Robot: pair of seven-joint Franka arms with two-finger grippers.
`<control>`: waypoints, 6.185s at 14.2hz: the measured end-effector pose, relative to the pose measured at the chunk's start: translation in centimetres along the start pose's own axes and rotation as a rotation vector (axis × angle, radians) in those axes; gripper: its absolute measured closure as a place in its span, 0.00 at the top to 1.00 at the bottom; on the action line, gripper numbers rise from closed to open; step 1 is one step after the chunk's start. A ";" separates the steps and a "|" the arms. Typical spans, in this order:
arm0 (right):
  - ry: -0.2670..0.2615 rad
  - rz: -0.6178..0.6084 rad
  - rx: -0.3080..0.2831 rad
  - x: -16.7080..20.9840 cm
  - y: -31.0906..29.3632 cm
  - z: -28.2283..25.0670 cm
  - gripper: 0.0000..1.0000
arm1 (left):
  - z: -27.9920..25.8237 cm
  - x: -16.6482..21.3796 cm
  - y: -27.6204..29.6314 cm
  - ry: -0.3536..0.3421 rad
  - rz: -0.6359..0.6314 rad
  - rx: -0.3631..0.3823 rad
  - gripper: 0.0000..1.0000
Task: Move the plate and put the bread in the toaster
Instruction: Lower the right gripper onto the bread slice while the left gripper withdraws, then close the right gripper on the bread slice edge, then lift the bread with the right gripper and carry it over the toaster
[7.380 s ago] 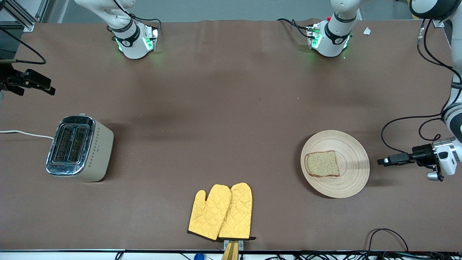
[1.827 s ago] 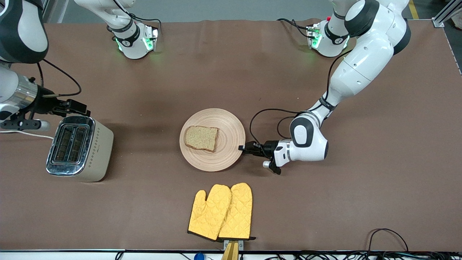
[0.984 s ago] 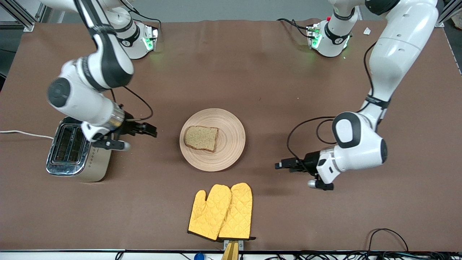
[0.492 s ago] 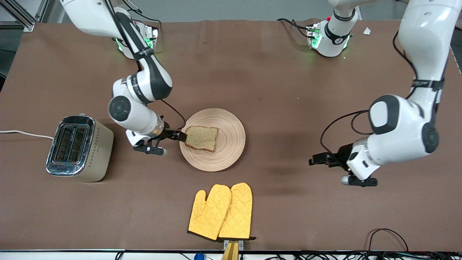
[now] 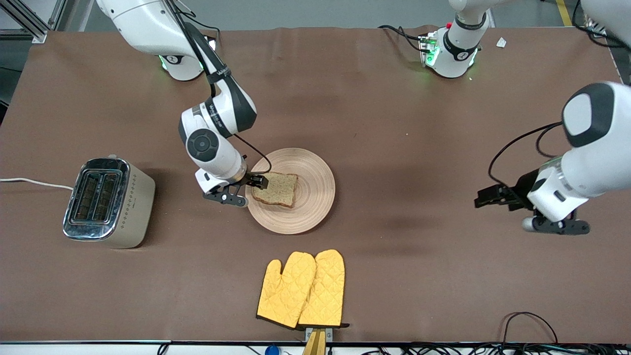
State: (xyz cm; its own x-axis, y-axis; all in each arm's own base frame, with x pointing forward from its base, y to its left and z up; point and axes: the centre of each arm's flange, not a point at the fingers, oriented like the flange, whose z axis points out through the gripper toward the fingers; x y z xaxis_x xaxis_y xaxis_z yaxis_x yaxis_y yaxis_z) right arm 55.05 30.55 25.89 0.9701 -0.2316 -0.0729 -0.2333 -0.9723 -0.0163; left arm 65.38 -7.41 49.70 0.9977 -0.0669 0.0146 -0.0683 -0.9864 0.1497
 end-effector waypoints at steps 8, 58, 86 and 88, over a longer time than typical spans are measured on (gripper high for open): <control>-0.007 0.013 -0.018 -1.0 -0.9 1.1 0.59 | -10.0 -4.6 -4.5 0.024 -0.087 0.160 1.00; -0.060 0.044 -0.170 0.0 -3.8 -2.0 0.02 | -12.9 -12.5 0.9 -0.019 -0.071 0.172 1.00; 0.077 0.068 -0.967 10.5 12.9 -21.3 0.02 | -14.1 -12.7 0.3 -0.015 -0.079 0.172 1.00; 0.067 0.073 -0.985 11.5 14.6 -21.6 0.02 | -14.1 -12.7 0.3 -0.016 -0.079 0.172 1.00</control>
State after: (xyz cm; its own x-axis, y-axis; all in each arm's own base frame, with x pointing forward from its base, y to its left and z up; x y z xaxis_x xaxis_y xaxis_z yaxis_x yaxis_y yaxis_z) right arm 64.19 12.96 46.35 0.9644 -0.2639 0.0167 -0.1625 -0.5416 0.8248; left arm 52.62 -4.76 63.47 0.9999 0.0109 -0.0063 0.0108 -0.9997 -0.0217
